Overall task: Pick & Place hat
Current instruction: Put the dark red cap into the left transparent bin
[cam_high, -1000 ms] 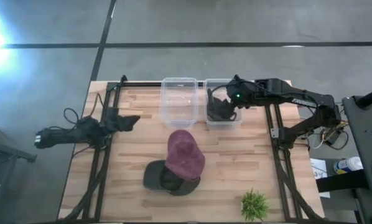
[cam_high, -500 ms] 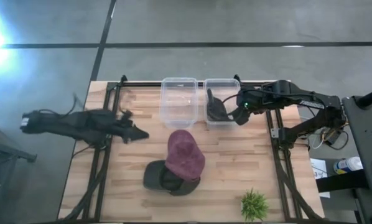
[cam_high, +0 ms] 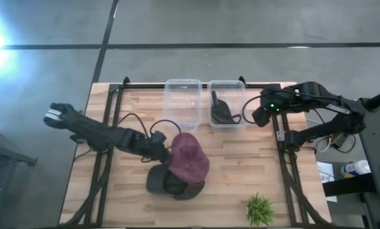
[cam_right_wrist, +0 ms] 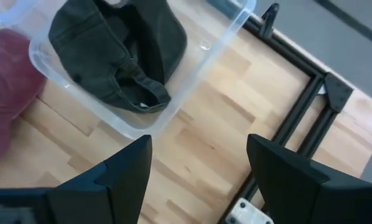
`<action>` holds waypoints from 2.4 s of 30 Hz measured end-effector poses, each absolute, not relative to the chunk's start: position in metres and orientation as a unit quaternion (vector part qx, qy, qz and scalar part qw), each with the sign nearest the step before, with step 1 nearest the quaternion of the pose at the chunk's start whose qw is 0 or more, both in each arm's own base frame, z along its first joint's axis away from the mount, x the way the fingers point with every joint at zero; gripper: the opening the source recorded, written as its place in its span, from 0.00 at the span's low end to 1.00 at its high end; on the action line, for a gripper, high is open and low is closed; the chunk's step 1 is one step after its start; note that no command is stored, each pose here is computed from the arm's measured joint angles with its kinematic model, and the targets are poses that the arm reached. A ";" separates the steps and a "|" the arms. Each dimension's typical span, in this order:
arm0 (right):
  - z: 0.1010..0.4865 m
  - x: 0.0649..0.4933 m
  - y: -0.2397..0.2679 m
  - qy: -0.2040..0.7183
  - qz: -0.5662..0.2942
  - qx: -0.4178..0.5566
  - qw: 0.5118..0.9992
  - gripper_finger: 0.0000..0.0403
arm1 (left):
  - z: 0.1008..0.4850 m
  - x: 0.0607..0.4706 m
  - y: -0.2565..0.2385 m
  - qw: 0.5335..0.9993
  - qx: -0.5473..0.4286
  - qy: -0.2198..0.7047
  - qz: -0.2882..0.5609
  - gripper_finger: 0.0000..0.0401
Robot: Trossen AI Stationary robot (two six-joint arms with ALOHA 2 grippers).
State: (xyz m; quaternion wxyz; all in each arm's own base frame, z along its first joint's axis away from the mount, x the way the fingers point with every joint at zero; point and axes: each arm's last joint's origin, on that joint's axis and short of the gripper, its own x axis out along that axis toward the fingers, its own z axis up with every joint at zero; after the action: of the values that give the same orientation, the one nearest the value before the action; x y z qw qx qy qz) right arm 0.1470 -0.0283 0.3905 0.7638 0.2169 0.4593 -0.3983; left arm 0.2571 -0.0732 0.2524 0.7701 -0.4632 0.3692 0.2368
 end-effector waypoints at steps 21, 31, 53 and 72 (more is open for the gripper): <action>0.363 0.151 -0.028 0.452 -0.359 0.185 0.796 0.65 | 0.214 0.312 -0.098 0.711 -0.436 0.465 0.297 0.53; 0.360 0.157 -0.029 0.448 -0.354 0.190 0.799 0.64 | 0.200 0.319 -0.103 0.722 -0.413 0.491 0.260 0.23; 0.361 0.157 -0.029 0.439 -0.365 0.181 0.801 0.59 | 0.440 0.238 -0.043 0.882 -0.161 0.045 0.440 0.00; 0.361 0.157 -0.029 0.428 -0.379 0.207 0.794 0.59 | 0.246 0.365 0.031 0.761 -0.028 0.550 0.342 0.00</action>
State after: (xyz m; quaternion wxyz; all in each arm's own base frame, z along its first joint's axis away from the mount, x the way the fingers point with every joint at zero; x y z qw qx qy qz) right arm 0.1567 -0.0294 0.3607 0.7944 0.2065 0.4275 -0.3789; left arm 0.3645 0.0306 0.2464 0.7614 -0.0285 0.5502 0.3417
